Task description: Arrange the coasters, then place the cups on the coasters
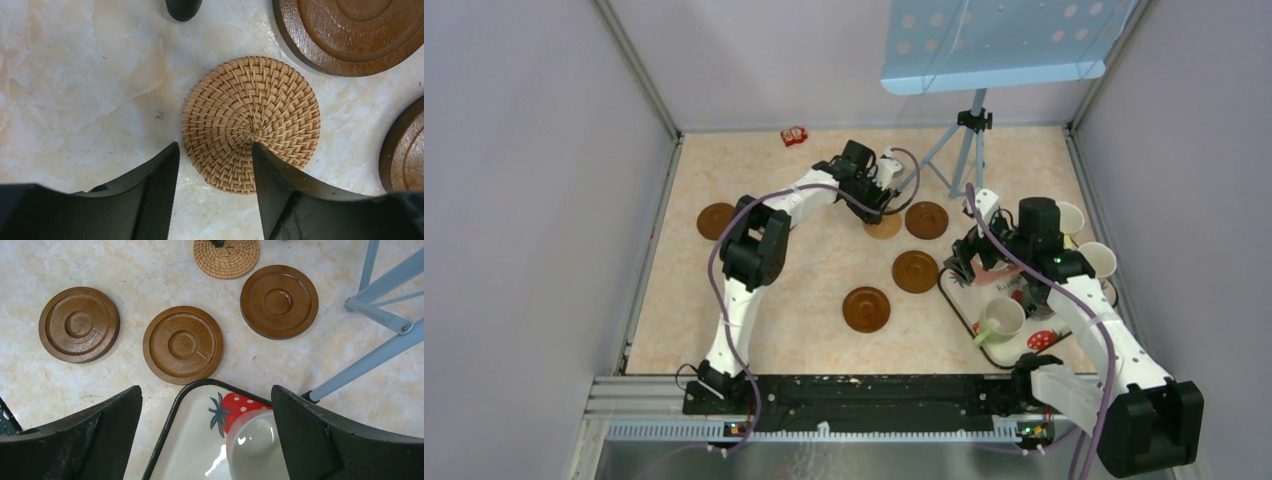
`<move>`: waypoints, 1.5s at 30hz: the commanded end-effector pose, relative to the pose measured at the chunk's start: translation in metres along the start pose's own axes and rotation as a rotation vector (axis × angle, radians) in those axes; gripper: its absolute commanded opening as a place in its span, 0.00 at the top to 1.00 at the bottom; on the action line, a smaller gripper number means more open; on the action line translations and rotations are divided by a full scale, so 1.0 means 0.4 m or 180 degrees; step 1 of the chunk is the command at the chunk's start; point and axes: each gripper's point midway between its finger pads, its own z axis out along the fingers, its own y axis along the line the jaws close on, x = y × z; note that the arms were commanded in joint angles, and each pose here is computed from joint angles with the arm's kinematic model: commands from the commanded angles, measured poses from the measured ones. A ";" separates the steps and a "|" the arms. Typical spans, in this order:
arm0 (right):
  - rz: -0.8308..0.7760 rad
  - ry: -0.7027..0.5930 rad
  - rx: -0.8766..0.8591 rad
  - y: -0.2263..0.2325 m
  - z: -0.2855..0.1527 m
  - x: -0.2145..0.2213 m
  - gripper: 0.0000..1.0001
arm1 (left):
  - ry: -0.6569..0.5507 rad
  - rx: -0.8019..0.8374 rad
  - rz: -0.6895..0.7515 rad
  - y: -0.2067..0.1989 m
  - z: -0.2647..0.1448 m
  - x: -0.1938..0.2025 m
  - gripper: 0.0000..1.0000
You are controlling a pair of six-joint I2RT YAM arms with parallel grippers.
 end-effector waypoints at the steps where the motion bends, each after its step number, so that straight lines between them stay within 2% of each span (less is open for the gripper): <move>1: -0.0174 -0.0174 -0.0004 -0.003 -0.008 -0.054 0.01 | 0.0298 -0.0172 -0.0001 0.026 -0.013 0.057 0.42; 10: -0.0178 -0.0185 -0.0014 -0.001 -0.009 -0.057 0.01 | 0.0453 -0.0422 -0.0122 0.097 -0.106 0.182 0.50; 22: -0.0191 -0.0185 0.0004 -0.002 -0.010 -0.058 0.01 | 0.0453 -0.0745 -0.0485 0.254 -0.172 0.228 0.51; 31: -0.0187 -0.0181 0.0006 -0.003 -0.010 -0.057 0.01 | 0.0356 -0.0612 -0.0492 0.241 -0.180 0.216 0.48; 38: -0.0192 -0.0183 0.0009 -0.003 -0.009 -0.058 0.01 | 0.0364 -0.0322 -0.0330 0.155 -0.151 0.200 0.49; 45: -0.0196 -0.0173 0.0015 -0.004 -0.010 -0.056 0.01 | 0.0369 -0.0252 -0.0356 0.142 -0.132 0.187 0.51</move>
